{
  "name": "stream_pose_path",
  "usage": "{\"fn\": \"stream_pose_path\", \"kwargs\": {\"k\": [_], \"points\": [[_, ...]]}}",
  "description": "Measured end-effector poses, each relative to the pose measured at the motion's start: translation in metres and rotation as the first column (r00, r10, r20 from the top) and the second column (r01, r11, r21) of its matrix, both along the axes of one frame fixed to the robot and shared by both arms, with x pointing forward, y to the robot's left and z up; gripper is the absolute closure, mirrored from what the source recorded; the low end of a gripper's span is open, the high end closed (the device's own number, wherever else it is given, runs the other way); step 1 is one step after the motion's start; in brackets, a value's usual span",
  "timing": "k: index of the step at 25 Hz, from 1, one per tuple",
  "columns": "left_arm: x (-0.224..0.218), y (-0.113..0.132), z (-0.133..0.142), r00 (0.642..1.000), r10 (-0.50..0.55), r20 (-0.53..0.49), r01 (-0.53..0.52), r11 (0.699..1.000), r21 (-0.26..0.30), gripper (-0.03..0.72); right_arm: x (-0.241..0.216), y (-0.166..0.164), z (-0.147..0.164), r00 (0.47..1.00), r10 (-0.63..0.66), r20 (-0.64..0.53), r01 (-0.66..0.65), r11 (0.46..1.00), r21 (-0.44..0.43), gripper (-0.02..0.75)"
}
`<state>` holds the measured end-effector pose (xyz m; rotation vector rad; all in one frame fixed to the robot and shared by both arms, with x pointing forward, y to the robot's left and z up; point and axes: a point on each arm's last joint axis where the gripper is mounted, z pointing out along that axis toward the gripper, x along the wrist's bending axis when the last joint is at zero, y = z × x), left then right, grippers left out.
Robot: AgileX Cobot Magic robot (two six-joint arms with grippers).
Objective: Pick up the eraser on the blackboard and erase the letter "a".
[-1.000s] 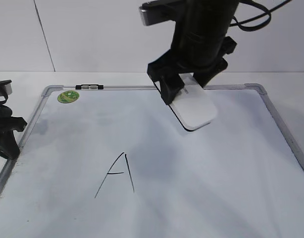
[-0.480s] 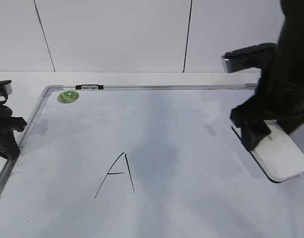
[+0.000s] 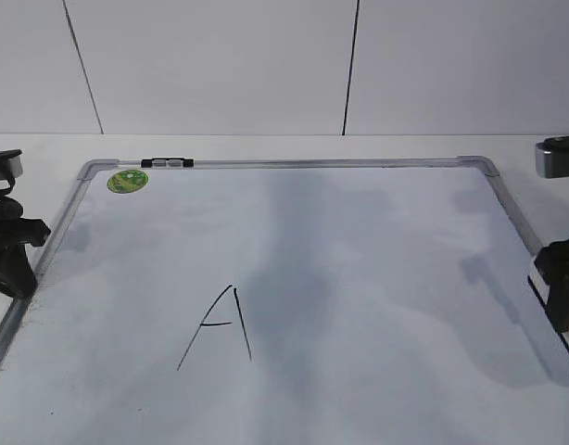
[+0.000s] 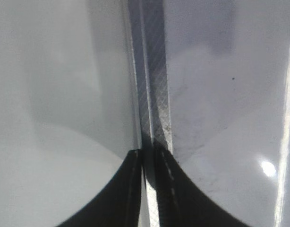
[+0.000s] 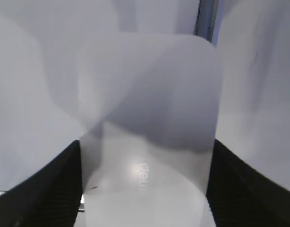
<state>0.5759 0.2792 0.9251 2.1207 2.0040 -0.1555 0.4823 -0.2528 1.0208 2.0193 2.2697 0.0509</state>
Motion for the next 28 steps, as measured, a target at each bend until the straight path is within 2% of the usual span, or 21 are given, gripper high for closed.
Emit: {"fn": "stream_pose_path", "kwargs": {"k": [5, 16, 28], "points": [[0.0, 0.0, 0.0, 1.0, 0.0, 0.0, 0.0, 1.0, 0.0, 0.62, 0.006, 0.0, 0.0, 0.997, -0.026, 0.067, 0.025, 0.999, 0.021, 0.164], [0.0, 0.0, 0.0, 1.0, 0.0, -0.002, 0.0, 1.0, 0.0, 0.617, 0.051, -0.016, -0.026, 0.988, -0.139, 0.065, 0.138, 0.99, 0.016, 0.164], [0.0, 0.0, 0.0, 1.0, 0.0, 0.0, 0.0, 1.0, 0.0, 0.616, 0.089, -0.019, -0.04, 0.992, -0.114, 0.056, 0.117, 0.992, -0.044, 0.164]]}}
